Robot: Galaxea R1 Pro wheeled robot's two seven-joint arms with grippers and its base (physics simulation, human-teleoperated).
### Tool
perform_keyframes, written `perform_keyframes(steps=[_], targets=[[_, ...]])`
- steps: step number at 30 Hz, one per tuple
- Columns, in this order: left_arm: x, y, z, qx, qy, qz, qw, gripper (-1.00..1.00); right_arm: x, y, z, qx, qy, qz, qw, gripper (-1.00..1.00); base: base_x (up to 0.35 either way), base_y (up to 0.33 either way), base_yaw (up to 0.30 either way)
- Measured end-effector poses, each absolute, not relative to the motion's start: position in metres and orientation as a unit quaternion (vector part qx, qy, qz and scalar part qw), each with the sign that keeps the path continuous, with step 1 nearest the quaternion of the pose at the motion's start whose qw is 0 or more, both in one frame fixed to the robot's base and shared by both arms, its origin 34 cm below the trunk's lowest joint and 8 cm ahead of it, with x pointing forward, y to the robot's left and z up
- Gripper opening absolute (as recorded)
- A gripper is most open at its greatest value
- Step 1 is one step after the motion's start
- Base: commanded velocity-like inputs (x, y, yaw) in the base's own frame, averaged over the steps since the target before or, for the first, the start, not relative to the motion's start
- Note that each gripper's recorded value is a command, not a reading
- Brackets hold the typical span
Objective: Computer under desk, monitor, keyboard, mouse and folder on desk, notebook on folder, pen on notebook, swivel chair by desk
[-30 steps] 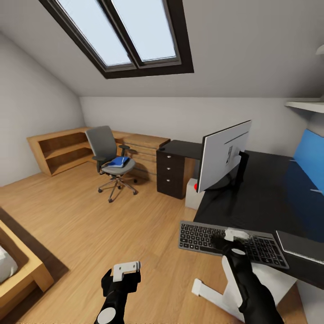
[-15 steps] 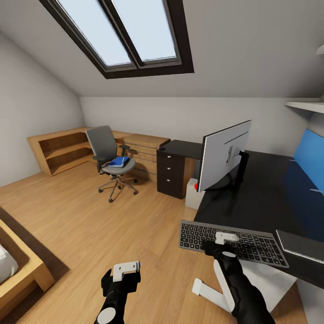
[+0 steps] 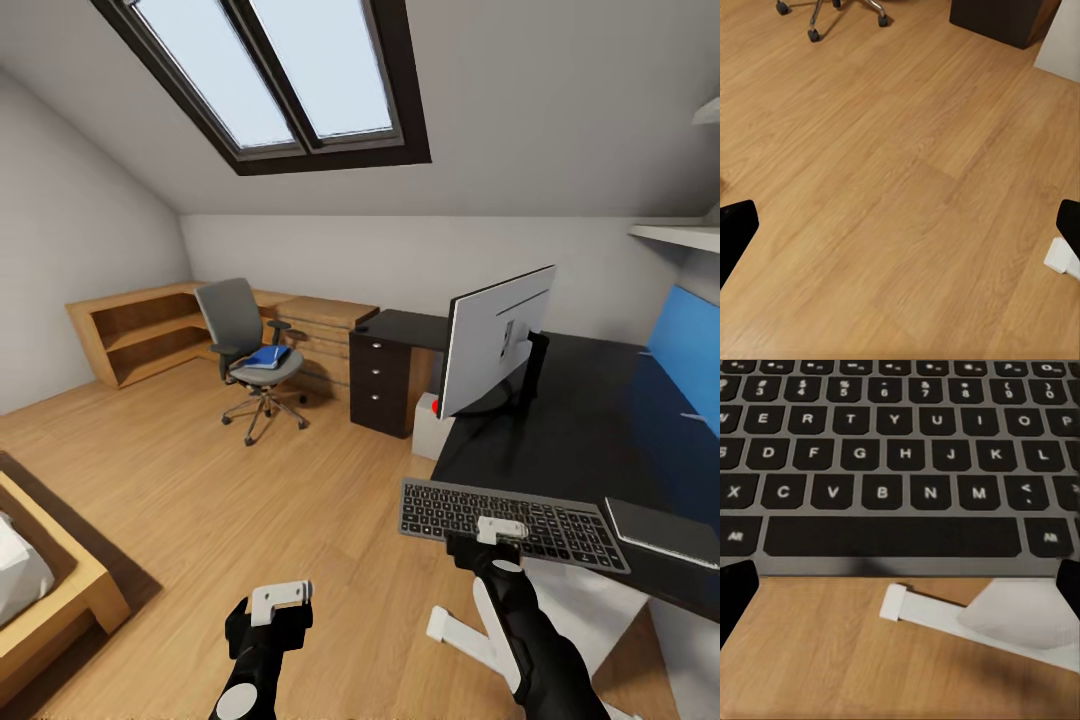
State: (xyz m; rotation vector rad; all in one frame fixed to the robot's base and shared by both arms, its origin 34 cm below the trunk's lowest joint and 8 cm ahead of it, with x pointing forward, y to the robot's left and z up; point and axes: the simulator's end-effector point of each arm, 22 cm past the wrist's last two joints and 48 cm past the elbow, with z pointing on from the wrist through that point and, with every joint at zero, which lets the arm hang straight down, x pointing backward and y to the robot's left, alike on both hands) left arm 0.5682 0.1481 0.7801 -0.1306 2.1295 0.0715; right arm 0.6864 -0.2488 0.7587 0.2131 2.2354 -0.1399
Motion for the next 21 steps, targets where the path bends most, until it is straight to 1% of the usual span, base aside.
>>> perform_keyframes(steps=[3, 10, 21], targets=[[0.568, 0.148, 0.780, -0.054, 0.874, 0.029, 0.482, 1.00, 0.686, -0.248, 0.758, 0.085, 0.897, -0.056, 0.431, 1.00, -0.054, 0.003, 0.000], [0.568, 0.148, 0.780, -0.053, 0.874, 0.029, 0.482, 1.00, 0.686, -0.246, 0.758, 0.084, 0.897, -0.055, 0.430, 1.00, -0.167, 0.001, 0.000], [0.568, 0.148, 0.780, -0.053, 0.874, 0.029, 0.483, 1.00, 0.677, -0.229, 0.735, 0.059, 0.909, -0.051, 0.408, 1.00, -0.022, 0.001, 0.000]])
